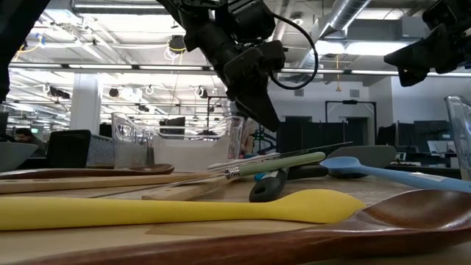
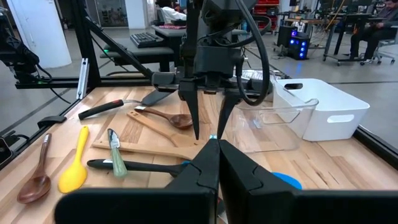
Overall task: Pick & Place Kitchen Items
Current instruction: Put the blue patterned table knife into the white bin
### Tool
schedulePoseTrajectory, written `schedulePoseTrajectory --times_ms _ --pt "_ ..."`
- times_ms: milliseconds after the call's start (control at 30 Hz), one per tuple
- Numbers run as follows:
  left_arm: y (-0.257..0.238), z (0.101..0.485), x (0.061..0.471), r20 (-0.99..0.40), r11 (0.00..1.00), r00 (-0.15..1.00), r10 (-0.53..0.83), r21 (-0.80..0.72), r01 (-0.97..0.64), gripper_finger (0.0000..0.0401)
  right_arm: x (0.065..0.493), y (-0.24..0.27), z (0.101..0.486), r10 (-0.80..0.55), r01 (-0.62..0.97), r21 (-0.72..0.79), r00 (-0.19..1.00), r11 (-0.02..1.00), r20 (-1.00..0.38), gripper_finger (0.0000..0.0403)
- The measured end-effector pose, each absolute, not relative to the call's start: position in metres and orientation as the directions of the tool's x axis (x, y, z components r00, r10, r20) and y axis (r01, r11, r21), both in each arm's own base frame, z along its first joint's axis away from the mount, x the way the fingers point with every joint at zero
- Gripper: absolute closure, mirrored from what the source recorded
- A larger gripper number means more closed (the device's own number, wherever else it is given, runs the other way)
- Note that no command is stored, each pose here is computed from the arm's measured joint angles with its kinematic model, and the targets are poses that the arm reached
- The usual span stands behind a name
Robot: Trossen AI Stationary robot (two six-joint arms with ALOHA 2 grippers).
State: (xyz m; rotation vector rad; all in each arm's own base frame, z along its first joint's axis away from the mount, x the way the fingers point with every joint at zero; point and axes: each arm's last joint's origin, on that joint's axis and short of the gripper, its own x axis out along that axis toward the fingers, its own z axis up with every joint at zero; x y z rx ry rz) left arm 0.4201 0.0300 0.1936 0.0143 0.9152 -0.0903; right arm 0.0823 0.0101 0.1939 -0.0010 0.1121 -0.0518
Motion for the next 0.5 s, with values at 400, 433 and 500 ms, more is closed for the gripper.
schedulePoseTrajectory --times_ms 400,433,500 --pt "0.03 0.169 0.42 -0.816 0.997 0.574 -0.069 -0.047 0.053 0.0249 0.082 0.01 0.194 -0.052 0.052 -0.004 0.992 0.999 -0.112 0.0403" --pt "0.03 0.168 0.419 -0.819 0.998 0.57 -0.063 -0.046 0.044 0.0249 0.082 0.01 0.194 -0.053 0.053 -0.004 0.992 0.999 -0.112 0.0403" --pt "0.03 0.165 0.417 -0.824 0.998 0.563 -0.059 -0.05 0.033 0.0248 0.082 0.01 0.194 -0.053 0.053 -0.004 0.992 0.999 -0.113 0.0403"
